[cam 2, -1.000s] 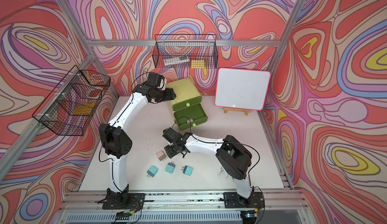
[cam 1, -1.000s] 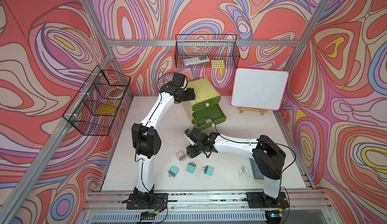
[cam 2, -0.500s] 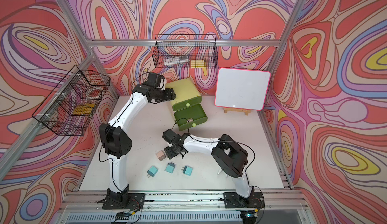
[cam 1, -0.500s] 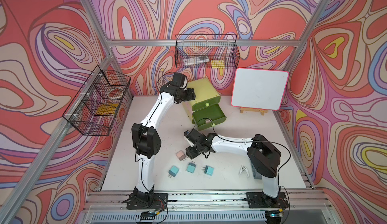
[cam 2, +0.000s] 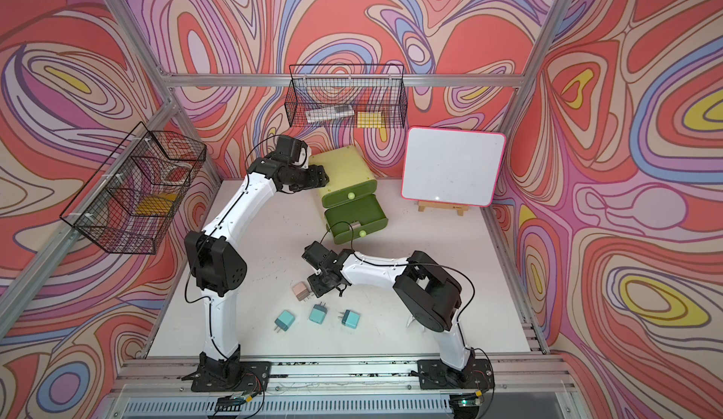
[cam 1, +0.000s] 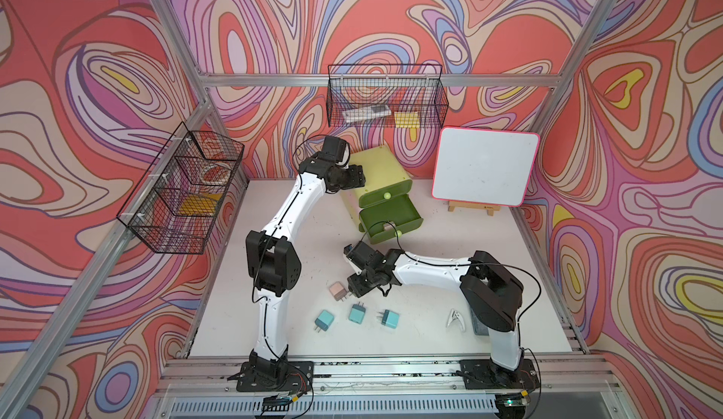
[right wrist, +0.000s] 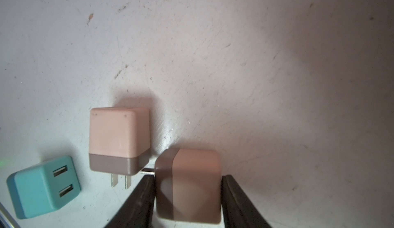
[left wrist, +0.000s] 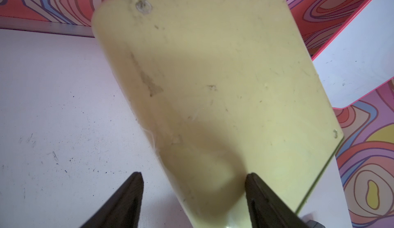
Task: Place the plugs into the drawer by color
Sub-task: Pick up the plug from the center of the board.
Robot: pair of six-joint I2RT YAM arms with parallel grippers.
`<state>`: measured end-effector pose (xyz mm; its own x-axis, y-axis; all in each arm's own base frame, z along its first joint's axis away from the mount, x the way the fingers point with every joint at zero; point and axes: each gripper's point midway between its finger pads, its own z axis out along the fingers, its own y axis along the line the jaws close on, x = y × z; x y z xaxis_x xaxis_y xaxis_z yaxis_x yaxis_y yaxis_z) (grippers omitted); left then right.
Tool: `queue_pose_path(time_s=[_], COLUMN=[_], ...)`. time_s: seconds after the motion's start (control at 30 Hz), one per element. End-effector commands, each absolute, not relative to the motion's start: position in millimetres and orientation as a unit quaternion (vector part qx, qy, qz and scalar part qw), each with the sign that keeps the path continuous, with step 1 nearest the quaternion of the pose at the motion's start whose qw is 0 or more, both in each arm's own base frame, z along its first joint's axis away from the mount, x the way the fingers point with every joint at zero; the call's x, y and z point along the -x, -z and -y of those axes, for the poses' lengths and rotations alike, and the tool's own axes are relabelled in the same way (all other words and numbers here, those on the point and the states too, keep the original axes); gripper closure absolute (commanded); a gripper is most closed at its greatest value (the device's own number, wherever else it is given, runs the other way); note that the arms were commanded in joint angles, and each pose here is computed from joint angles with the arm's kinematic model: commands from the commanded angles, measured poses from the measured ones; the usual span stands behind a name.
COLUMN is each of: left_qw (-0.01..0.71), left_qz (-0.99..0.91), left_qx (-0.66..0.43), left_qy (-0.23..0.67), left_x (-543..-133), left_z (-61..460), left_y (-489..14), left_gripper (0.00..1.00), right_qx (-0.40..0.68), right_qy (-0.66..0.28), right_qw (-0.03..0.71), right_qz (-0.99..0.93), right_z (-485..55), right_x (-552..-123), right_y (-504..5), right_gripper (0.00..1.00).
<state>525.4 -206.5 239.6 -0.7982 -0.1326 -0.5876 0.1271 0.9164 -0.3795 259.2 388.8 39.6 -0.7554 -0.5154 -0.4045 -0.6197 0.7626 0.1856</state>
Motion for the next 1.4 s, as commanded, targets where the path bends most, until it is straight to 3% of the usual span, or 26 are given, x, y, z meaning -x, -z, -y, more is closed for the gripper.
queue_pose_path(time_s=[0.0,1.37], left_qw=[0.318,0.314], left_qz=[-0.926,-0.927], left_qx=[-0.008,-0.01], left_qy=[0.202,0.205], left_x=[-515,-511], left_z=[206,207], left_y=[-253,-253], left_gripper=[0.25,0.25], right_qx=[0.305,0.291], right_qy=[-0.153,-0.155], right_qw=[0.161,0.151], right_qz=[-0.926,-0.932], right_z=[-392,-393], right_x=[-259,-258], right_y=[-30,-19], right_gripper=[0.49,0.45])
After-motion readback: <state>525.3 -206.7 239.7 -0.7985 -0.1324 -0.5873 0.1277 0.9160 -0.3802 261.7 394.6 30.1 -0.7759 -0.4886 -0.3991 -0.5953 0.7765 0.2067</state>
